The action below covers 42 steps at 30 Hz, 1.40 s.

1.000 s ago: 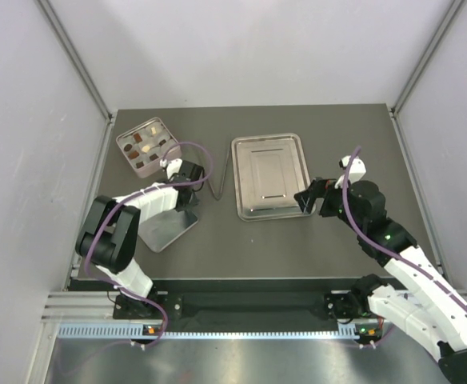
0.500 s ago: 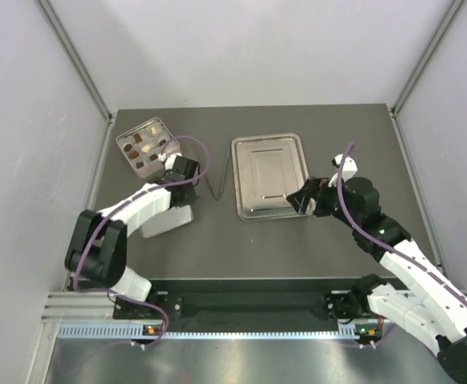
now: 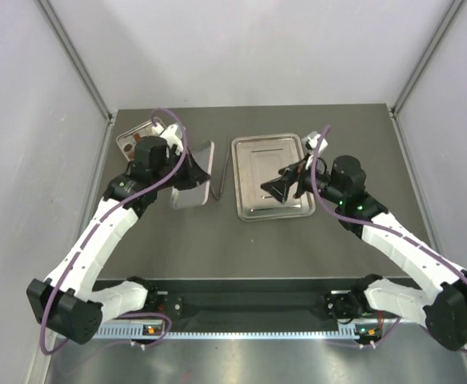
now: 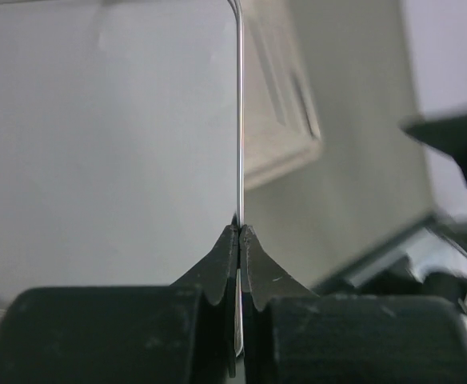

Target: Pack the chocolate

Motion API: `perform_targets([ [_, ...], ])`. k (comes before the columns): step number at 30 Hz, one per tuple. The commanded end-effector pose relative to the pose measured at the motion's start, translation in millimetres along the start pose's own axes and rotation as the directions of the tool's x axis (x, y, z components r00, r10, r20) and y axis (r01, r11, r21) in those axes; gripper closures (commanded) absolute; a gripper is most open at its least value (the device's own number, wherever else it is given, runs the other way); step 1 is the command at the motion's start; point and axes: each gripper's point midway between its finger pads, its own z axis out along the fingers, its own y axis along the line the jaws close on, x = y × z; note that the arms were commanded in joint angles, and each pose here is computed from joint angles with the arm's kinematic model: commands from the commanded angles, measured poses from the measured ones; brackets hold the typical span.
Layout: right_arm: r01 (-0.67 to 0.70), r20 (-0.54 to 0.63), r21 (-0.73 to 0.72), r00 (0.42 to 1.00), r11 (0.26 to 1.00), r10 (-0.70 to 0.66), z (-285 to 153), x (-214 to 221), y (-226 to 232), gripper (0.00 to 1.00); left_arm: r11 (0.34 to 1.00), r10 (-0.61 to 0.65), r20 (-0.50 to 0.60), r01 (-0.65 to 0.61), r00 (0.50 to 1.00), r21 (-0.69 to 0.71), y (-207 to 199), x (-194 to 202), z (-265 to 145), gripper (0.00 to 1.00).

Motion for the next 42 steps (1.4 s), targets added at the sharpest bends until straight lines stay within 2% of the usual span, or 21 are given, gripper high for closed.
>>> perform_targets([
  [1, 0.371, 0.246, -0.166, 0.913, 0.914, -0.326, 5, -66, 43, 0.04, 0.951, 0.071, -0.123, -0.03, 0.99, 0.308, -54, 23, -32, 1.0],
  [2, 0.422, 0.275, -0.16, 0.887, 0.892, -0.371, 6, -67, 42, 0.03, 0.941, 0.072, -0.141, -0.02, 0.987, 0.337, -59, 27, -37, 1.0],
  [3, 0.522, 0.352, -0.142, 0.82, 0.841, -0.451, 5, -80, 47, 0.02, 0.917, 0.082, -0.18, -0.004, 0.98, 0.399, -69, 35, -43, 1.0],
  [5, 0.616, 0.388, -0.148, 0.756, 0.774, -0.527, 12, -80, 49, 0.04, 0.896, 0.095, -0.222, 0.014, 0.97, 0.444, -73, 47, -50, 1.0],
  [6, 0.687, 0.407, -0.19, 0.705, 0.701, -0.581, 13, -75, 57, 0.04, 0.891, 0.103, -0.232, 0.014, 0.967, 0.454, -74, 50, -53, 1.0],
  [9, 0.757, 0.412, -0.284, 0.651, 0.589, -0.638, 19, -63, 66, 0.05, 0.9, 0.123, -0.234, -0.009, 0.964, 0.437, -68, 55, -55, 1.0],
  [12, 0.807, 0.428, -0.374, 0.587, 0.456, -0.687, 20, -44, 72, 0.05, 0.871, 0.154, -0.277, 0.002, 0.949, 0.491, -74, 64, -61, 1.0],
  [14, 0.814, 0.439, -0.421, 0.568, 0.399, -0.696, 22, -40, 76, 0.05, 0.86, 0.168, -0.297, 0.007, 0.94, 0.51, -76, 66, -62, 1.0],
  [15, 0.838, 0.454, -0.414, 0.528, 0.354, -0.718, 25, -40, 75, 0.05, 0.862, 0.171, -0.301, 0.006, 0.938, 0.506, -75, 68, -63, 1.0],
  [16, 0.822, 0.428, -0.444, 0.544, 0.357, -0.722, 26, -33, 72, 0.05, 0.863, 0.175, -0.3, 0.001, 0.938, 0.506, -74, 68, -63, 1.0],
  [21, 0.832, 0.427, -0.476, 0.502, 0.285, -0.752, 42, -31, 71, 0.07, 0.857, 0.174, -0.338, 0.027, 0.925, 0.514, -73, 74, -58, 1.0],
  [23, 0.815, 0.406, -0.503, 0.516, 0.288, -0.754, 49, -26, 70, 0.07, 0.855, 0.172, -0.356, 0.04, 0.918, 0.517, -73, 76, -54, 1.0],
  [24, 0.828, 0.421, -0.5, 0.489, 0.255, -0.764, 53, -25, 72, 0.07, 0.859, 0.172, -0.357, 0.038, 0.918, 0.511, -72, 76, -52, 1.0],
  [31, 0.767, 0.352, -0.603, 0.502, 0.219, -0.79, 65, 6, 67, 0.12, 0.87, 0.178, -0.38, 0.035, 0.908, 0.492, -67, 75, -42, 1.0],
  [35, 0.748, 0.319, -0.632, 0.489, 0.202, -0.812, 70, 23, 64, 0.14, 0.869, 0.181, -0.375, 0.03, 0.909, 0.493, -69, 70, -38, 1.0],
  [37, 0.737, 0.307, -0.646, 0.49, 0.2, -0.816, 73, 29, 65, 0.18, 0.87, 0.187, -0.375, 0.025, 0.908, 0.493, -70, 68, -37, 1.0],
  [40, 0.738, 0.279, -0.646, 0.467, 0.196, -0.839, 78, 36, 62, 0.33, 0.868, 0.192, -0.369, 0.017, 0.91, 0.495, -72, 63, -37, 1.0],
  [42, 0.737, 0.277, -0.648, 0.463, 0.192, -0.842, 80, 39, 64, 0.39, 0.867, 0.195, -0.365, 0.014, 0.91, 0.497, -74, 60, -36, 1.0],
])
